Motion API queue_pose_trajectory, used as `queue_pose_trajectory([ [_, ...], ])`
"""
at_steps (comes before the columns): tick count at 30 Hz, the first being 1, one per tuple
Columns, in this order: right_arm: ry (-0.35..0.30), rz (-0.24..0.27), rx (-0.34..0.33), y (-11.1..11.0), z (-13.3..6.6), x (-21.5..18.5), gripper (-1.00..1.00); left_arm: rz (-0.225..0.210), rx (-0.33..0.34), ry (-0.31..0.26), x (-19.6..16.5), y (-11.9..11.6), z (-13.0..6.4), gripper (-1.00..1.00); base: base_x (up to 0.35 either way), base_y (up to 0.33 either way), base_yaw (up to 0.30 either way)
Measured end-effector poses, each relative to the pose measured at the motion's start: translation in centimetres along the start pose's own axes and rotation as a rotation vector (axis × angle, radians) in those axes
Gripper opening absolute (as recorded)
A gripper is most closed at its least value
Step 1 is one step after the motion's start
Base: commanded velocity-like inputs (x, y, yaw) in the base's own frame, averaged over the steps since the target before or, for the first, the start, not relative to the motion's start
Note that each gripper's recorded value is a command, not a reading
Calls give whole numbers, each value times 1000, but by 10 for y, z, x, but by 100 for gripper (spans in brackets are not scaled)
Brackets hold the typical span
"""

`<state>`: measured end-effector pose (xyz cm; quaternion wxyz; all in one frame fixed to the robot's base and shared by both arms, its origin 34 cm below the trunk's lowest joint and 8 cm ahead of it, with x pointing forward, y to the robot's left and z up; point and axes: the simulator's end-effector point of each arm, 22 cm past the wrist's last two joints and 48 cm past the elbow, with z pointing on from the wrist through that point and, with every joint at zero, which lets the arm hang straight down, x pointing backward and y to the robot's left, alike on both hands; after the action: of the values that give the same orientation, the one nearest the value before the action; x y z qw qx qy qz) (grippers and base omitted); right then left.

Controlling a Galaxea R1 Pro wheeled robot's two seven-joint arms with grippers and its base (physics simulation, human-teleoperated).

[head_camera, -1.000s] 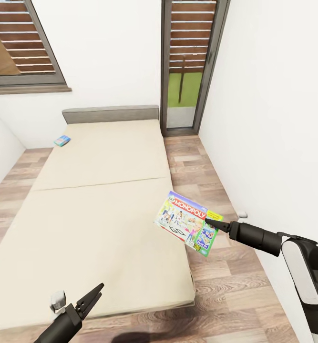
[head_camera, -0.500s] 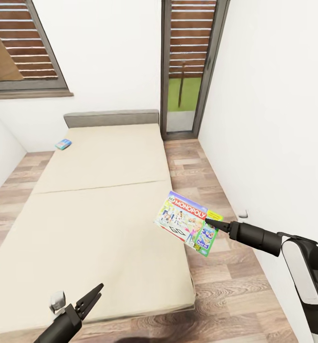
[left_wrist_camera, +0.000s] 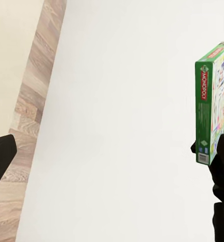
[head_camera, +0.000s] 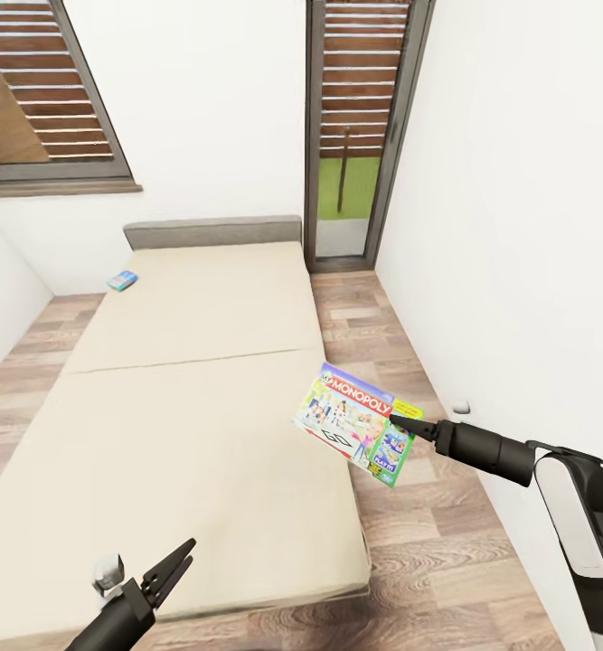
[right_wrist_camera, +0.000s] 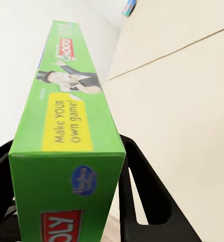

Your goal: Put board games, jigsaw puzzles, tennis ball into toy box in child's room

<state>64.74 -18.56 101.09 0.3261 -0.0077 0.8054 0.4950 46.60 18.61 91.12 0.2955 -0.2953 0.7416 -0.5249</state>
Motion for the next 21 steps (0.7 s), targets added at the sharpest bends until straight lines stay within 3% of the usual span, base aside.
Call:
queue_pose_trajectory([
  [21,-18,-26,-10,14,-6,-9,-100,7,22,11,0,-11,-2,100,0,0,0],
])
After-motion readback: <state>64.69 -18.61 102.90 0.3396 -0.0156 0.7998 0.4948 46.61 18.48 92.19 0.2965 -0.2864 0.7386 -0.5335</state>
